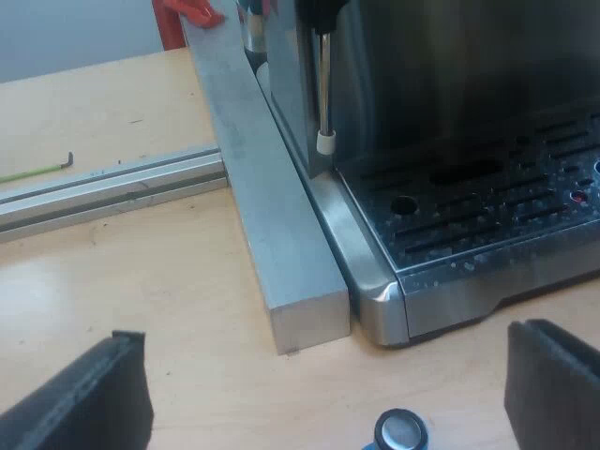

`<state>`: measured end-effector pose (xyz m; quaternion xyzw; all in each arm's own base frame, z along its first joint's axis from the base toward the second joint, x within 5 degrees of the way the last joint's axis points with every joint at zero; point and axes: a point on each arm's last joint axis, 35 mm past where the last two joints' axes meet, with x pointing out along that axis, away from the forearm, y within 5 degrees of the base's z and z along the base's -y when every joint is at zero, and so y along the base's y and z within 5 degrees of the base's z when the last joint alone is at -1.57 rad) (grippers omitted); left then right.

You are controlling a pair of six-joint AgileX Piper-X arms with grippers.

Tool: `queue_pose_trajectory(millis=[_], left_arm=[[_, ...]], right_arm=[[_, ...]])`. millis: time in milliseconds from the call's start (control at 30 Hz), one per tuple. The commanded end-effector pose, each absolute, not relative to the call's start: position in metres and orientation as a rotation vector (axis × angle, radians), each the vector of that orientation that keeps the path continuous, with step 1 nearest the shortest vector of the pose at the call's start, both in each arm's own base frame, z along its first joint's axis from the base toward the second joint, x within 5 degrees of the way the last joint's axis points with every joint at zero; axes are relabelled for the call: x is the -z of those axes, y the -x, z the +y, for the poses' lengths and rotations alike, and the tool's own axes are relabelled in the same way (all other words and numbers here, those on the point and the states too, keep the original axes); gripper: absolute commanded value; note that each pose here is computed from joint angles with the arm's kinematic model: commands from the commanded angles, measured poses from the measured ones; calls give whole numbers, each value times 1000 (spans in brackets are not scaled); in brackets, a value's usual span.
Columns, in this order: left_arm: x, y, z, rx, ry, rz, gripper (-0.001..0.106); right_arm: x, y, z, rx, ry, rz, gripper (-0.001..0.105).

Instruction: Grind coffee beans and then tamp

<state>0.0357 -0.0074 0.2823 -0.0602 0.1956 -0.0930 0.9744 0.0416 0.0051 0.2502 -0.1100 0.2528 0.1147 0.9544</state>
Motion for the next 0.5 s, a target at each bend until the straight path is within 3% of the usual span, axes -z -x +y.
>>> queue_pose_trajectory(millis=[33, 500], left_arm=[[-285, -37, -8, 186, 135, 397, 78], [-285, -38, -8, 186, 135, 393, 78]], right_arm=[[-244, -45, 4, -220, 226, 534, 71], [-244, -45, 4, -209, 230, 535, 71]])
